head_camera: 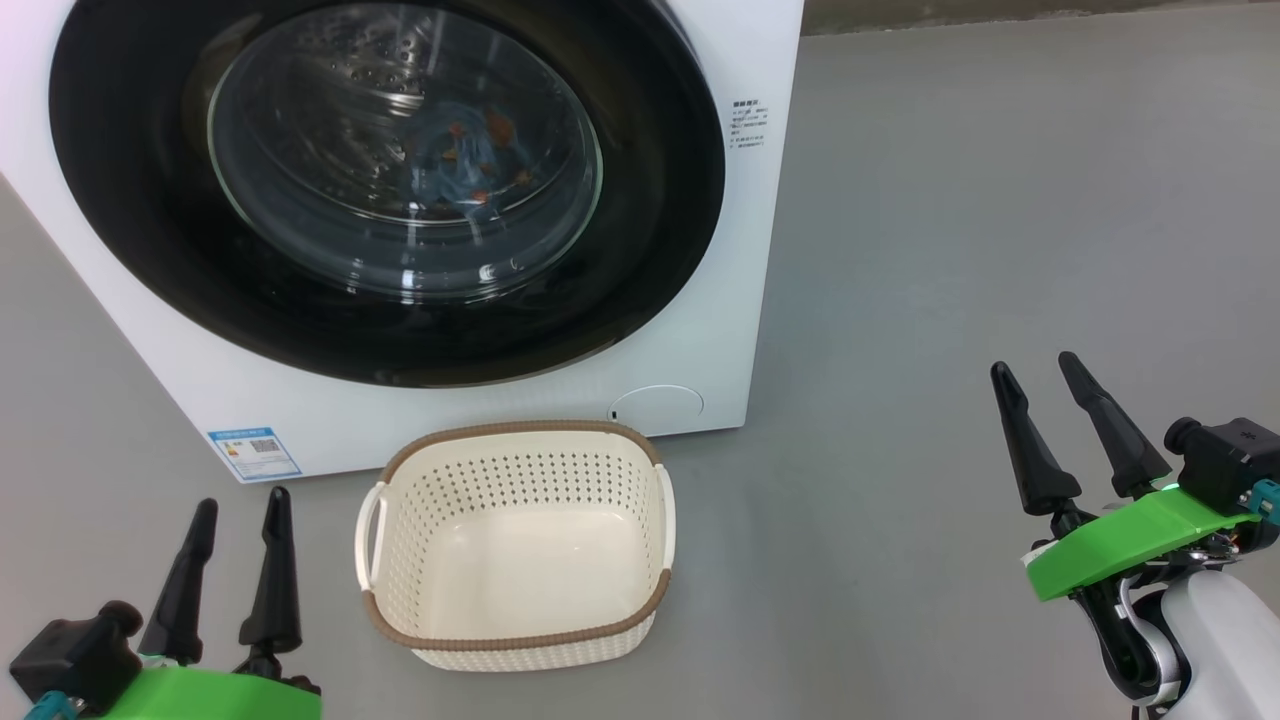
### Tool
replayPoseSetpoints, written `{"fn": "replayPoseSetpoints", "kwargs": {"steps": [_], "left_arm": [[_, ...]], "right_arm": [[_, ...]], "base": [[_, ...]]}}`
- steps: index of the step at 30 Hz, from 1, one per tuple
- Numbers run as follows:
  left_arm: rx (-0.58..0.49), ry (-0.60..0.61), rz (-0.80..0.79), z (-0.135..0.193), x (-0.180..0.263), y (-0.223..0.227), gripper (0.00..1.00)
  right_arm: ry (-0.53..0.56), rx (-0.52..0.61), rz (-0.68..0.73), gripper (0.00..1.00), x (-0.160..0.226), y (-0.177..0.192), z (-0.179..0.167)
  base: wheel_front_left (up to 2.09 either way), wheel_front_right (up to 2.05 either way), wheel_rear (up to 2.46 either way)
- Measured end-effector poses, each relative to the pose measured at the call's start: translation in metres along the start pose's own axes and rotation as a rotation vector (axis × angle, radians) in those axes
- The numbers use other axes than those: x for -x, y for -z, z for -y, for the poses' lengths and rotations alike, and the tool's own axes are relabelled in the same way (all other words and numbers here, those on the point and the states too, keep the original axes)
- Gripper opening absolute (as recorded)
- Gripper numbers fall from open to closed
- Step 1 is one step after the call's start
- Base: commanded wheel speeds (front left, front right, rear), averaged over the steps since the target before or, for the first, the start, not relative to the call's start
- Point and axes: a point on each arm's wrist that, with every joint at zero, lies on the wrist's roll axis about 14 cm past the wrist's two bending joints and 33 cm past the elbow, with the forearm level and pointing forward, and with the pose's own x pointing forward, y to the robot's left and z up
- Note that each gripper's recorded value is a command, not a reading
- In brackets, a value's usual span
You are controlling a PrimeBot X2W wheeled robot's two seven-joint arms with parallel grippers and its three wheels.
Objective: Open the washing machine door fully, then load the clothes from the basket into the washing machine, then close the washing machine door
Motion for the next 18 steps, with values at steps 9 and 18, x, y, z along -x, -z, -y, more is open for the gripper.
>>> {"fn": "replayPoseSetpoints", "kwargs": {"steps": [9, 18], "left_arm": [[0.000, 0.001, -0.002, 0.0003, 0.0005, 0.0005, 1.00], [0.020, -0.005, 0.000, -0.0008, 0.0020, 0.0000, 0.00]], "right_arm": [[-0.003, 0.002, -0.005, 1.00, -0.0004, 0.0015, -0.0011], [-0.007, -0.002, -0.006, 0.00, -0.0005, 0.0025, -0.0035]], "base": [[0.00, 0.00, 0.00], [0.00, 0.00, 0.00]]}}
